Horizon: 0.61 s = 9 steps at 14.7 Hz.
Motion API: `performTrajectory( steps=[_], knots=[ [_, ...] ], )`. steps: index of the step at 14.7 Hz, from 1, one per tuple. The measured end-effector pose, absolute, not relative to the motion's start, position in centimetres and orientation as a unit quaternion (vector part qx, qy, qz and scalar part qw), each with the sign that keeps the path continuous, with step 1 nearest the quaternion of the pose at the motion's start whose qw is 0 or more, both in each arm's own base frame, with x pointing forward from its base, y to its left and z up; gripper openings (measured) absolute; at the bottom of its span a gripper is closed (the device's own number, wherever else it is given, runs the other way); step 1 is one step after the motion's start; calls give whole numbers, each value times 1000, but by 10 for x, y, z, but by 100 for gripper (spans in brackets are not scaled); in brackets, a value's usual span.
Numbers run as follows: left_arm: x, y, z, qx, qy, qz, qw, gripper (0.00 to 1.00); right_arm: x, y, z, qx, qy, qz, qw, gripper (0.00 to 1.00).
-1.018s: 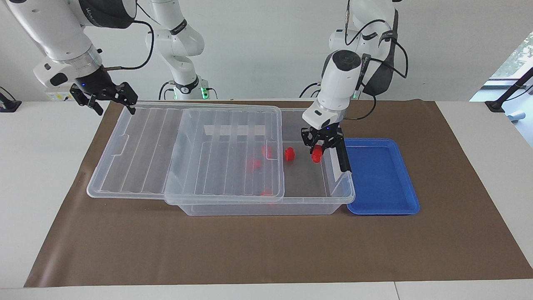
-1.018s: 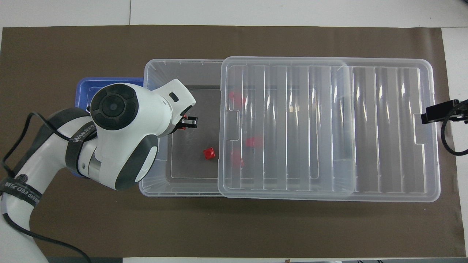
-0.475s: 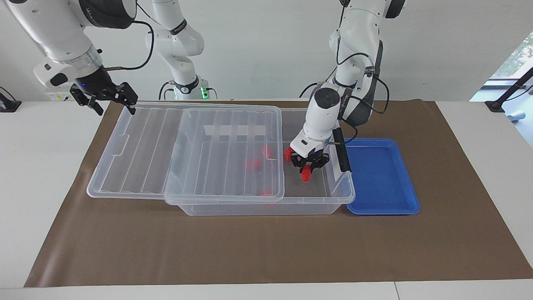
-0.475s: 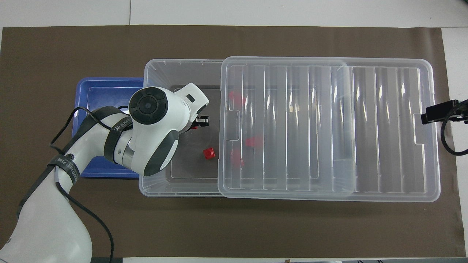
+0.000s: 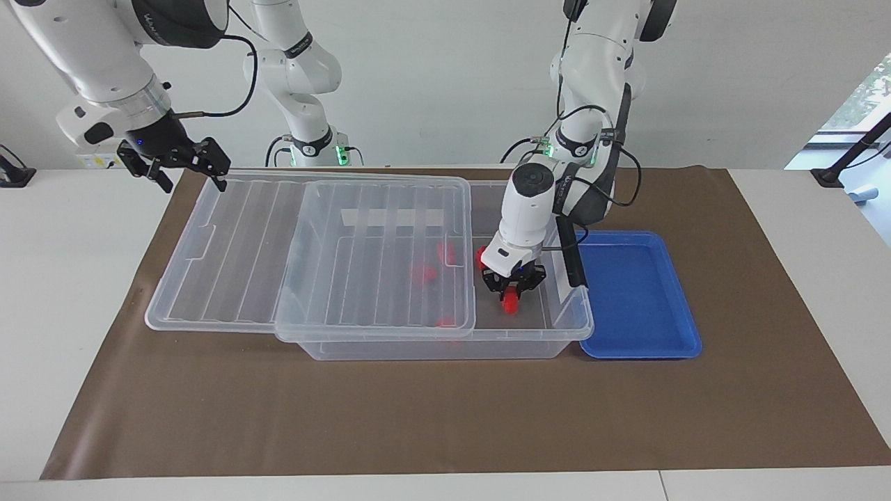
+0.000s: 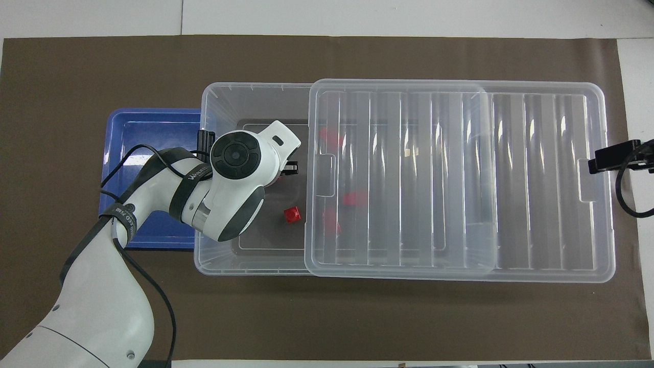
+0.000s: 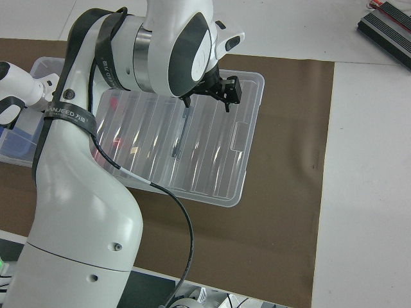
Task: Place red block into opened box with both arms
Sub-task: 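Lower the red block into the box and open the left gripper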
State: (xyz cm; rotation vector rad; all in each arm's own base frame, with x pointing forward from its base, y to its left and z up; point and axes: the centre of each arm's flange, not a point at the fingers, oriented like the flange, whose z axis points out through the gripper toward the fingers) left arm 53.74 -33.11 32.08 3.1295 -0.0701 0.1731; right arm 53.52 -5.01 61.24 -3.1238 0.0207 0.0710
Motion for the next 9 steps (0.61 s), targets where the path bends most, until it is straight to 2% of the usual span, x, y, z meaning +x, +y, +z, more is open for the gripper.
performTrajectory(
  steps=[1, 2, 7, 8, 9],
  knots=[
    [539, -330, 322, 998, -20, 57, 4, 34, 535, -50, 612, -1000, 7, 23, 8, 100],
    [541, -330, 324, 998, -18, 59, 5, 40, 535, -50, 612, -1000, 7, 23, 8, 100],
    [544, -329, 332, 998, -15, 66, 8, 96, 535, -50, 612, -1000, 7, 23, 8, 100],
    [546, -329, 340, 997, -14, 72, 11, 100, 535, -50, 612, -1000, 7, 23, 8, 100],
    [546, -329, 353, 997, -13, 79, 13, 100, 535, -50, 612, -1000, 7, 23, 8, 100]
  ],
)
